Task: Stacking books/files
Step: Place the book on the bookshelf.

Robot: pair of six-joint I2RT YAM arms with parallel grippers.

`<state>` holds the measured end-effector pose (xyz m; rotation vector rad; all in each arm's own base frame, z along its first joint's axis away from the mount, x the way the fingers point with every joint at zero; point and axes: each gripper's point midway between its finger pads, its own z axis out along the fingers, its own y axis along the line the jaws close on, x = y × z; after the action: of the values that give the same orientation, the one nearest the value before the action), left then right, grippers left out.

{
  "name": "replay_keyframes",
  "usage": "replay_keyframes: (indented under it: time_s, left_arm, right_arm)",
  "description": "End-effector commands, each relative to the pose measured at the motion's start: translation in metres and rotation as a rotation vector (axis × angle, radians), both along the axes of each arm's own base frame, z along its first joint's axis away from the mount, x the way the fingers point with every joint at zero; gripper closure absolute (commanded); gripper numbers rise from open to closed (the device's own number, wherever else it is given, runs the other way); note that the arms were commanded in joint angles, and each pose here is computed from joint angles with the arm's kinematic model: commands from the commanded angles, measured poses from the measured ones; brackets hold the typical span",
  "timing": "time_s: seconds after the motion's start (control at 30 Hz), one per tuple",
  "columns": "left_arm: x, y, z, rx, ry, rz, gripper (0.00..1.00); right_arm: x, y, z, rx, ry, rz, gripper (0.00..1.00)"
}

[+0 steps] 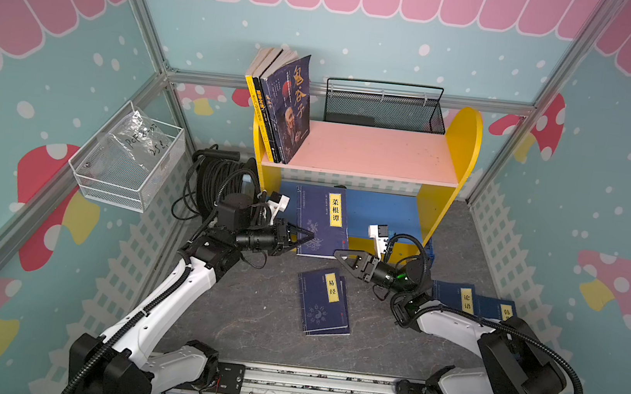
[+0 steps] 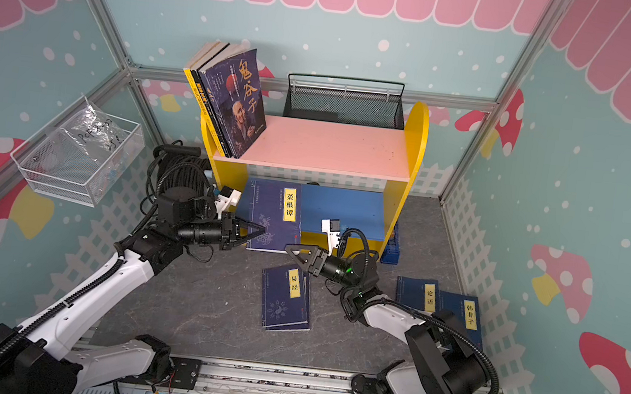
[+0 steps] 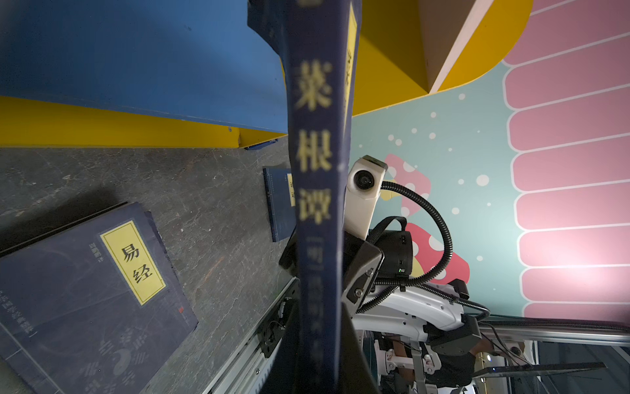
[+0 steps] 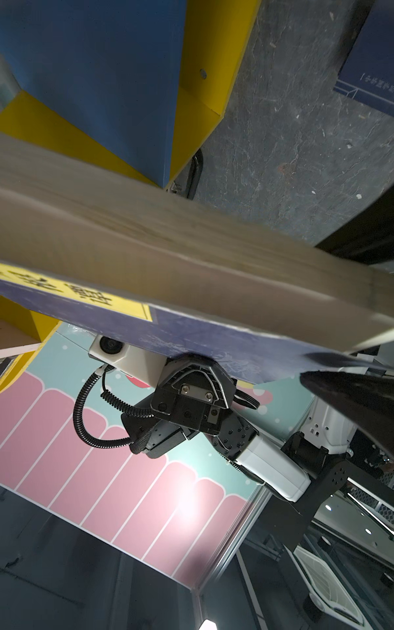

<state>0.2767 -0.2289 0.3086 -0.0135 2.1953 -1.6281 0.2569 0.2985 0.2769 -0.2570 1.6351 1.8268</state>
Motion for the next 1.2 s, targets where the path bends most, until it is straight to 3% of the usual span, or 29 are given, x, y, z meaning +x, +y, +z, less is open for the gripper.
replay_keyframes:
  time_s: [0.0, 0.57, 0.63, 0.73, 0.83, 0.97, 1.17]
  left_arm:
    - [0.0, 0.0, 0.013, -0.019, -0.058, -0.017, 1.0]
    - [0.002, 0.0, 0.015, -0.014, -0.072, -0.015, 1.0]
    - [0.005, 0.0, 0.011, -0.007, -0.054, -0.006, 1.0]
    - [0.009, 0.002, 0.011, 0.001, -0.046, 0.018, 0.88]
    - [0.014, 0.004, 0.011, 0.019, -0.049, 0.048, 0.6]
    - [0.023, 0.007, 0.006, 0.054, -0.028, 0.082, 0.39]
    - [0.042, 0.015, -0.01, 0.124, 0.03, 0.173, 0.32]
  right_arm:
    - [-0.003, -0.005, 0.013, 0.058, -0.026, 0.007, 0.57]
    - [0.011, -0.007, -0.001, 0.098, 0.089, -0.008, 0.96]
    - [0.012, -0.007, 0.0, 0.103, 0.095, -0.01, 0.97]
    - [0.015, -0.008, 0.0, 0.11, 0.11, -0.02, 1.0]
    - [0.02, -0.01, 0.002, 0.126, 0.13, -0.047, 1.0]
    - [0.034, -0.01, 0.01, 0.141, 0.137, -0.096, 1.0]
    - [0.063, -0.003, 0.004, 0.081, 0.171, -0.17, 1.0]
